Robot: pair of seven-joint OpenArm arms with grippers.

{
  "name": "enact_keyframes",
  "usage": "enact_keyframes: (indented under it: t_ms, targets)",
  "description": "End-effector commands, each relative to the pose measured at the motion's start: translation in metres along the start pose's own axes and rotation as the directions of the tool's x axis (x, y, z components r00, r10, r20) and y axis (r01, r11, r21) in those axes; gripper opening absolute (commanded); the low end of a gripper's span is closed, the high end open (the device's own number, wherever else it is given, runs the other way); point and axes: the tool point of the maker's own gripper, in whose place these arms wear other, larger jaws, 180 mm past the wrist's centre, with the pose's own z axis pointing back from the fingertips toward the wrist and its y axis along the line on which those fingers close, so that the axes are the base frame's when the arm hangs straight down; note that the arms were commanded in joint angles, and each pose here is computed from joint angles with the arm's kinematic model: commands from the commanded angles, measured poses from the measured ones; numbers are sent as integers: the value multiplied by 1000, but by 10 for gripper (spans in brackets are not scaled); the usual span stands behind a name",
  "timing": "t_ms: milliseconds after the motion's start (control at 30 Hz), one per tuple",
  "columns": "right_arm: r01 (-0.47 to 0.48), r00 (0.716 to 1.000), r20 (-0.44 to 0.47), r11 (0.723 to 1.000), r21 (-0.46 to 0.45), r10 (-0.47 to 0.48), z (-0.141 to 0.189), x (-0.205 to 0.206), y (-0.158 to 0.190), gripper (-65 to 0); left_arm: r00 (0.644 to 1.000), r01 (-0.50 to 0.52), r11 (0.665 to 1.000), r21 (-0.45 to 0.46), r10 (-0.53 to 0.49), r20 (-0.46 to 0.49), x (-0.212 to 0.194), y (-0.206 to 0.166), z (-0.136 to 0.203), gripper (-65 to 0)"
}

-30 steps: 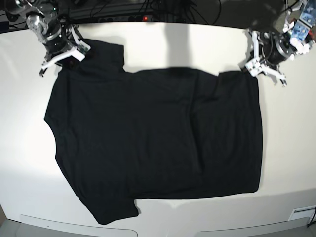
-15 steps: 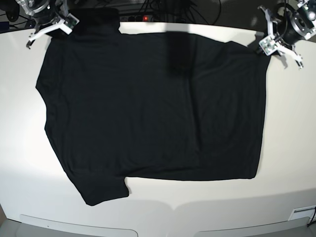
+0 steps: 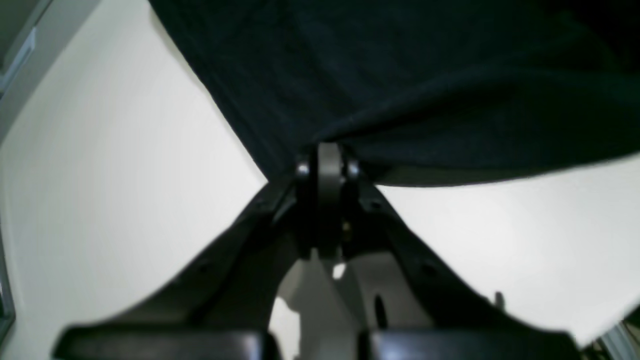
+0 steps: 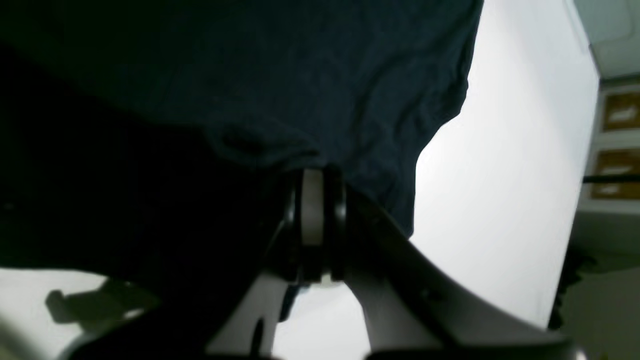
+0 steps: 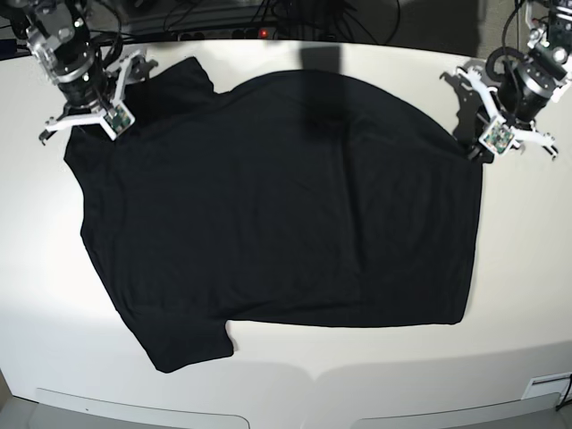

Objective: Fold the T-shirt properly
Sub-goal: 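Lift the shoulder edge with both grippers and fold it over the body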

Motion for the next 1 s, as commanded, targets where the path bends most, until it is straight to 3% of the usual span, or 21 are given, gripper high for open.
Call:
enact_keyframes:
  t_ms: [0,167,467,967]
  targets:
    - [-10,999,48,999,-35,12,-1,13,-14,-650,1000,-3,1000,25,2,25,5,10,-2,-650]
    - [40,996,78,997,-70,-35,-14,21,-33,-650,998,-63,996,63,62,14,-5,26,-25,-650]
    - [74,997,43,992,-99,-70,-33,4,-46,-650,993,-112,988,108,106,52,6,58,-48,-650]
    - [188,981,60,978,-88,-183,-75,4,-60,-650,989,-139,984,110,133,66,-1,60,-54,-650]
